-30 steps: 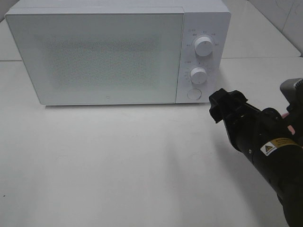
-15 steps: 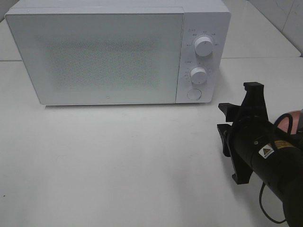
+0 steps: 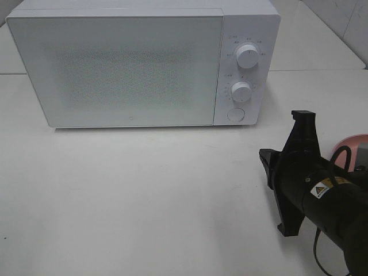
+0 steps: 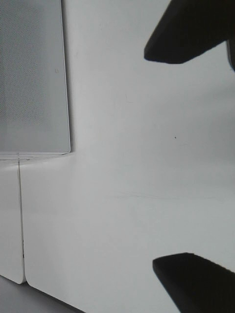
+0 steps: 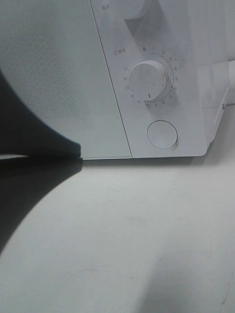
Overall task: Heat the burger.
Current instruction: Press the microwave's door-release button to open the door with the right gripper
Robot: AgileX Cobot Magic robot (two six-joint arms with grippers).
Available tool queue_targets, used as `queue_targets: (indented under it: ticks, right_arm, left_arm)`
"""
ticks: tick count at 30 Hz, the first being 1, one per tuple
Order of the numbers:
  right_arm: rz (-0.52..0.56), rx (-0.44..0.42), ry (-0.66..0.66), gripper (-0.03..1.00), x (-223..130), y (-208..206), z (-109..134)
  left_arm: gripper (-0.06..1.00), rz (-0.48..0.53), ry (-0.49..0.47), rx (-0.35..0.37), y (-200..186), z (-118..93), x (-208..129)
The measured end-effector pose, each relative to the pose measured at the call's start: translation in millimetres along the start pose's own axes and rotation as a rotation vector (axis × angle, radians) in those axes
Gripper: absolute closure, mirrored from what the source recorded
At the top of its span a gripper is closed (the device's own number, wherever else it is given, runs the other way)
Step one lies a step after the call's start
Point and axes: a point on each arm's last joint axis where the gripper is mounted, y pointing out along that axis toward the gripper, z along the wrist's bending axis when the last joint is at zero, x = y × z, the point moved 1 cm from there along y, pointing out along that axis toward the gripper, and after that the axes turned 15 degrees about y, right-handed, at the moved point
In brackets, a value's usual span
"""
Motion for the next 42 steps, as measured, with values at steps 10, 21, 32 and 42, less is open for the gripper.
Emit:
queue_targets:
  ticks: [10, 21, 32, 42]
  right_arm:
    - [-0.015, -0.025, -0.067, 0.97, -8.3, 14.1, -11.0]
    - [-0.015, -0.014, -0.065, 0.97, -10.3, 51.6, -2.8]
    - [-0.012, -0.046, -0.044, 0.96, -8.2, 87.4, 2.3]
    - [-0.019, -0.029, -0.006, 0.97, -3.9, 111.7, 10.9]
  left_arm:
    - [-0.03, 0.000, 0.000, 0.000, 0.0, 0.0, 0.0]
    - [-0.03, 0.000, 0.000, 0.000, 0.0, 0.0, 0.0]
    - [-0.03, 0.000, 0.000, 0.000, 0.0, 0.0, 0.0]
    - [-0.03, 0.000, 0.000, 0.000, 0.0, 0.0, 0.0]
